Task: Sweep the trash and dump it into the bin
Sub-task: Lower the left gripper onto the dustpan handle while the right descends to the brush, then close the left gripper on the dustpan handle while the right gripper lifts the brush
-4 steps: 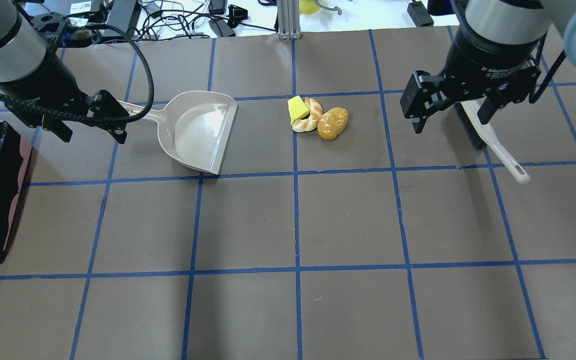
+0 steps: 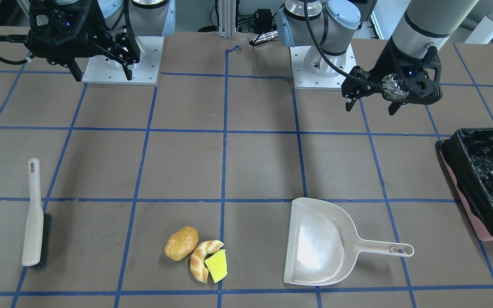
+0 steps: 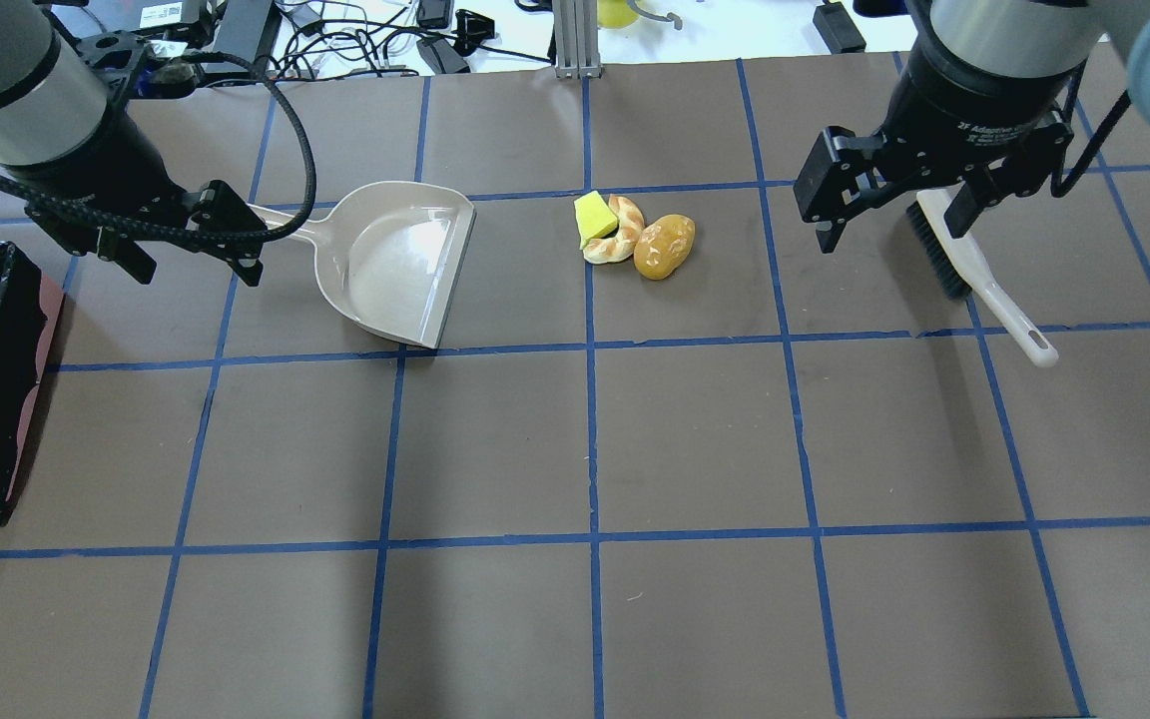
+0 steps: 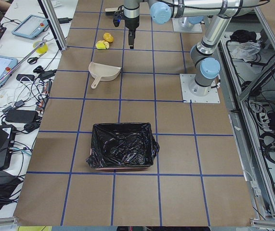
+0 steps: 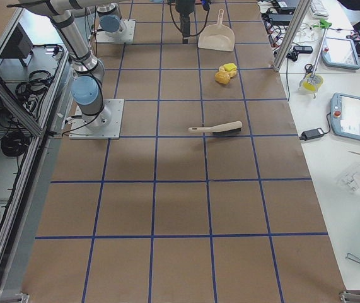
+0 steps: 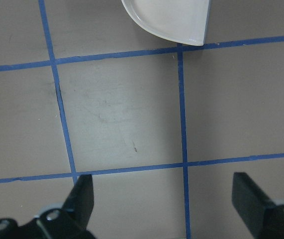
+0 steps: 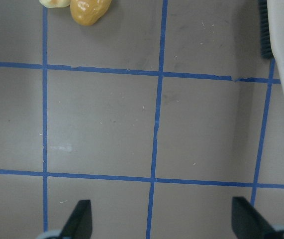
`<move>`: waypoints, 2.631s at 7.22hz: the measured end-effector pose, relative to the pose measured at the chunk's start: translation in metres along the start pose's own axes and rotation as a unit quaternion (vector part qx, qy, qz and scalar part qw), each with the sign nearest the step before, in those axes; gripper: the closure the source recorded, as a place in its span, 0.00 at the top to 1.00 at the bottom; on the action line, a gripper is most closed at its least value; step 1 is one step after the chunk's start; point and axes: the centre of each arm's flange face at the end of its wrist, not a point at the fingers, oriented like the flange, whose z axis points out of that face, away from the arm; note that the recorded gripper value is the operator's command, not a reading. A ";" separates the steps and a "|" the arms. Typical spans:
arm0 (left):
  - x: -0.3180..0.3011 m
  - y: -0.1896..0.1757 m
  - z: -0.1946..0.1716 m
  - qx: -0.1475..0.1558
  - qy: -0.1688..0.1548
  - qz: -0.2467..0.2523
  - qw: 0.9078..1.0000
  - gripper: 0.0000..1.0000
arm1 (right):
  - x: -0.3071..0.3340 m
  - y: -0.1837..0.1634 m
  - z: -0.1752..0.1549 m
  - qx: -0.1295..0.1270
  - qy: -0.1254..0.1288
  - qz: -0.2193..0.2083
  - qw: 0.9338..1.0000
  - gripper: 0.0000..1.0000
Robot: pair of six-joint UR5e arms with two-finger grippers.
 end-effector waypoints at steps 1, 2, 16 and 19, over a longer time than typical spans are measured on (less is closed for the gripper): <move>-0.001 -0.004 0.003 0.007 -0.001 0.035 0.999 1.00 | 0.001 -0.012 0.008 0.004 -0.012 0.002 1.000 1.00; -0.001 -0.009 0.007 0.017 -0.003 0.090 0.996 1.00 | 0.009 -0.024 0.019 0.012 -0.007 0.007 1.000 1.00; -0.091 -0.223 0.175 -0.045 0.007 0.683 0.729 0.94 | 0.279 -0.063 0.299 -0.062 0.016 -0.125 0.990 0.67; -0.103 -0.228 0.201 -0.078 0.003 0.681 0.728 0.93 | 0.278 -0.063 0.303 -0.067 0.014 -0.124 0.990 0.10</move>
